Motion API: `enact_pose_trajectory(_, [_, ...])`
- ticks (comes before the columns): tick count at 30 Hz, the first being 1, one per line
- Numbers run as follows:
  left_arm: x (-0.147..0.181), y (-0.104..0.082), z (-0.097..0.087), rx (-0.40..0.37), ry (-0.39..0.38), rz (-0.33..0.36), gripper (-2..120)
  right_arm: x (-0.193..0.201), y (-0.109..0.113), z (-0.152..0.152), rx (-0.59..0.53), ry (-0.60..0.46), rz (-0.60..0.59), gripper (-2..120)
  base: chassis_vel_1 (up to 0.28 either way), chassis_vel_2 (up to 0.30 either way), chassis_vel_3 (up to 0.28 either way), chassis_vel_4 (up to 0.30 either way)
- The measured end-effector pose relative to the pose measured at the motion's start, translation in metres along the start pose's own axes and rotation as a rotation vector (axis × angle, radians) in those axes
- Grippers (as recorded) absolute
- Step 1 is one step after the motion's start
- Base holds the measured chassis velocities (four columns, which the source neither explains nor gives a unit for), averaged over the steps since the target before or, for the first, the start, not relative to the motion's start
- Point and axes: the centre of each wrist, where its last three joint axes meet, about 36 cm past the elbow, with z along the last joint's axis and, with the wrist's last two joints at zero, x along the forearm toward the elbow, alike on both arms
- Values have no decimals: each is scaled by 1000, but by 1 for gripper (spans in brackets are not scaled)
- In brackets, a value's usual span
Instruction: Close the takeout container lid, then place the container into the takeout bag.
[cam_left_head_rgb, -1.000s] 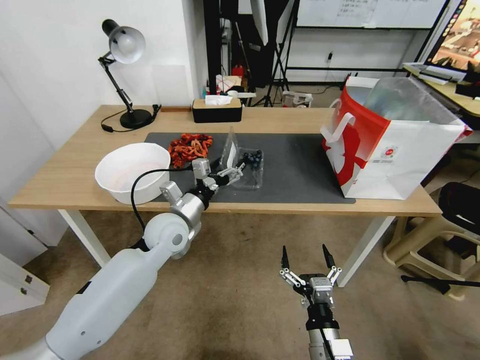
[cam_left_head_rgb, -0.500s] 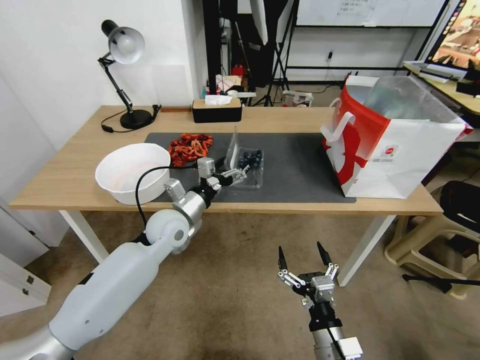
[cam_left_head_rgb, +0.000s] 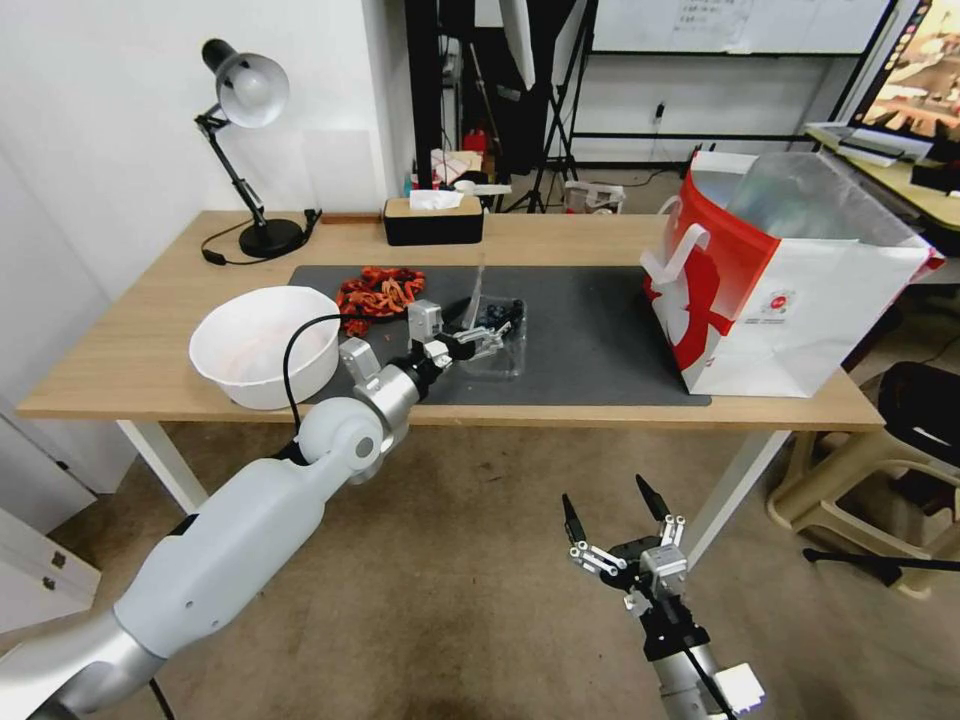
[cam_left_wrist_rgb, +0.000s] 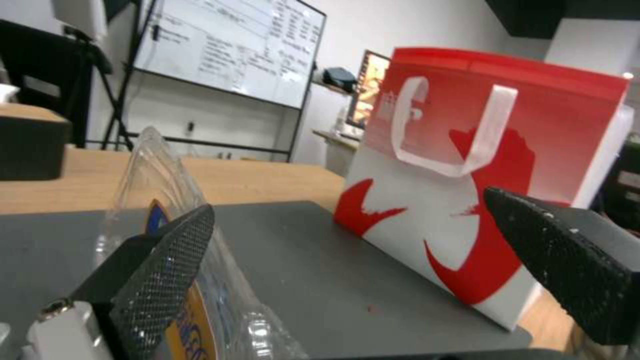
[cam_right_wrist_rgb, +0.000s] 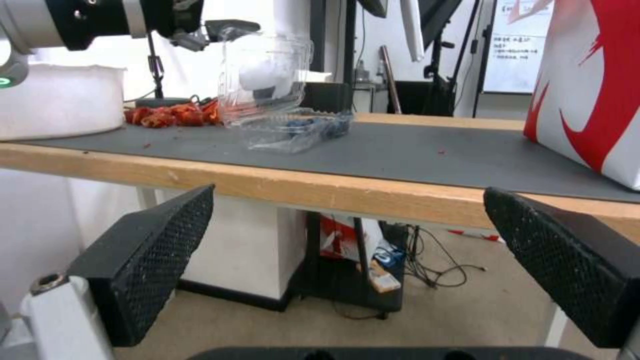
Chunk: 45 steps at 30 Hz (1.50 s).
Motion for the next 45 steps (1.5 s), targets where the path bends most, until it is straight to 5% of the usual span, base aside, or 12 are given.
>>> enact_pose_trajectory(13, [-30,-4,-8,210,116,57,100,1,3,2,6,5,9,100,0,0,0,0])
enact_pose_trajectory(25, [-66,-17,-20,459,249,-162,99,-1,5,3,7,1,19,100,0,0,0,0])
enact_pose_trajectory(31, [-73,-19,-25,509,330,-311,79,-4,3,2,11,-7,22,100,0,0,0,0])
enact_pose_trajectory(45, [-72,-21,-22,445,386,-378,29,-31,-7,-26,-108,-3,39,100,0,0,0,0])
